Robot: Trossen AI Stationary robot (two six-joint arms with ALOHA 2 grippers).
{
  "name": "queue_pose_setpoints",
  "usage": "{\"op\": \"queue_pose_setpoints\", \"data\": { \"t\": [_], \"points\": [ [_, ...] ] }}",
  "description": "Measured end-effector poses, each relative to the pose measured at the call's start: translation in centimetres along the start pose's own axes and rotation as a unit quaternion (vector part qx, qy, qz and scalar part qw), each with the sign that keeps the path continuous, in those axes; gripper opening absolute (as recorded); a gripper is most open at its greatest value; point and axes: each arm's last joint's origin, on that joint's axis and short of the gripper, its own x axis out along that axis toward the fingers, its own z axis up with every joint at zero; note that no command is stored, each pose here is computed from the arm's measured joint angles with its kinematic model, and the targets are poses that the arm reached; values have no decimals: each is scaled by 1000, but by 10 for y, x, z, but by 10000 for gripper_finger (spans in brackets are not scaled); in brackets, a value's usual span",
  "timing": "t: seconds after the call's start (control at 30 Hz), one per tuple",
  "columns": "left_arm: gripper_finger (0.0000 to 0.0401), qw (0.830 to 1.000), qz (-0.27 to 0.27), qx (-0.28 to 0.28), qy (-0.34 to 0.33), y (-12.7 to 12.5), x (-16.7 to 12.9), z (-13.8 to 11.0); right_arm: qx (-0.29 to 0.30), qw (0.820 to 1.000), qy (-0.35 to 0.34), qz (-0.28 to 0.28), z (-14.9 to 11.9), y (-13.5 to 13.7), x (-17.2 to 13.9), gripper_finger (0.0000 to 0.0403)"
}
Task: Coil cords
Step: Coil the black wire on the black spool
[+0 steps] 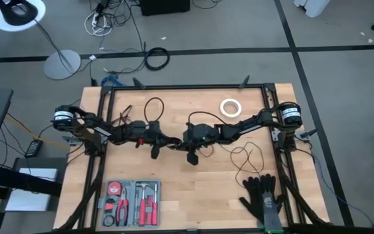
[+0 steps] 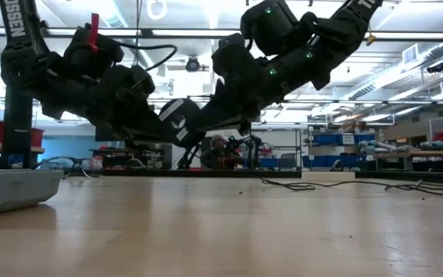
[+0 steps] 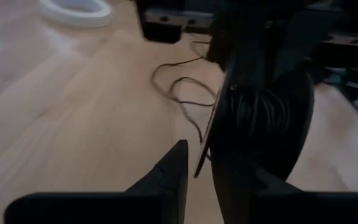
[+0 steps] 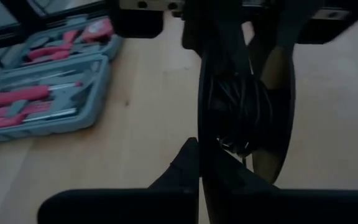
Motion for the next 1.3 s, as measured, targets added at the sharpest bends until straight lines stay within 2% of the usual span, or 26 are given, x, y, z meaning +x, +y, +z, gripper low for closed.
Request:
{"op": "queue_pose_setpoints", "data": {
  "t": [0.2, 0.37, 0.63, 1.1, 1.3],
  "points": [
    [75, 999, -23, 18, -20, -2, -2, 2, -1, 1000, 8, 28, -1, 1, 0, 1],
    [76, 992, -48, 35, -112, -6, -17, 9, 0, 1000, 17, 25, -3, 1, 1, 0],
    [76, 997, -40, -1, -62, -3, -20, -5, -6, 1000, 0, 28, 0, 1, 1, 0],
    [76, 997, -13, -1, -71, 3, -17, 0, -32, 999, 7, 17, -3, 6, 2, 0],
    [75, 997, -21, 0, -76, 5, -18, 2, -38, 999, 8, 15, -3, 8, 2, 0]
  ]
}}
